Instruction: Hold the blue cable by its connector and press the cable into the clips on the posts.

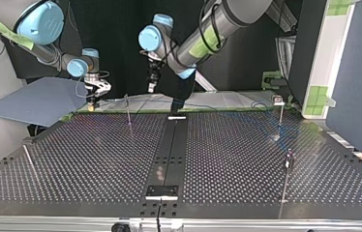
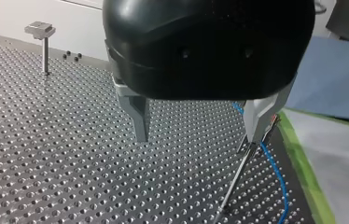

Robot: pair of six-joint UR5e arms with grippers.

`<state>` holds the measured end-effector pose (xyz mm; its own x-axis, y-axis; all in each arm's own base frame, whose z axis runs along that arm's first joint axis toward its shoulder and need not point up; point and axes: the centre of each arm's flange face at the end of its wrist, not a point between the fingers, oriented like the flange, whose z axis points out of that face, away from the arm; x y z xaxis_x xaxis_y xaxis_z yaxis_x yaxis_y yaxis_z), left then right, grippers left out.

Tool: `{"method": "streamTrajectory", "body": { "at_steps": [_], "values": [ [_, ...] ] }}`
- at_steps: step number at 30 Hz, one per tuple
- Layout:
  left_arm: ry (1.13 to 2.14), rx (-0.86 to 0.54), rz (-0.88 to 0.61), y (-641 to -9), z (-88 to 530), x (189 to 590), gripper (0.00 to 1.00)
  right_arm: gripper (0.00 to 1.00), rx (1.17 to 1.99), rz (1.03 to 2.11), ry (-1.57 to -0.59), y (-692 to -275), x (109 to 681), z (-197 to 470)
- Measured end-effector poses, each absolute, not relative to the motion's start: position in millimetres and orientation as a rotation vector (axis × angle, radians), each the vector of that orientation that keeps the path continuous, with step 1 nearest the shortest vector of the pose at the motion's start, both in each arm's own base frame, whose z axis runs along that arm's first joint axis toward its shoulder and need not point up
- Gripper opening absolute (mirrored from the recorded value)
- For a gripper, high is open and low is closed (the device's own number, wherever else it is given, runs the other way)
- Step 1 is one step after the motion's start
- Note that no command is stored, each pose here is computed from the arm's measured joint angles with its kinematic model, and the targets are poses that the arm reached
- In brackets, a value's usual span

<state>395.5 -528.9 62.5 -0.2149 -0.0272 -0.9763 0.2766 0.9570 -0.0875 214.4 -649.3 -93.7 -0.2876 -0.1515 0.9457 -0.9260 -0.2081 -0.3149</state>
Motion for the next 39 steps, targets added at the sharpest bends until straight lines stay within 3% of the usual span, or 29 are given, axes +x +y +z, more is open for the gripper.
{"method": "streamTrajectory", "body": {
  "at_steps": [11, 39],
  "values": [
    [1.844, 0.176, -0.261, -500, 86, 368, 1.00, 0.00, 1.303, 1.565, -1.423, -649, 214, -94],
    [1.810, 0.078, -0.292, -438, 146, 318, 1.00, 0.00, 1.309, 1.574, -1.418, -649, 217, -94]
  ]
}}
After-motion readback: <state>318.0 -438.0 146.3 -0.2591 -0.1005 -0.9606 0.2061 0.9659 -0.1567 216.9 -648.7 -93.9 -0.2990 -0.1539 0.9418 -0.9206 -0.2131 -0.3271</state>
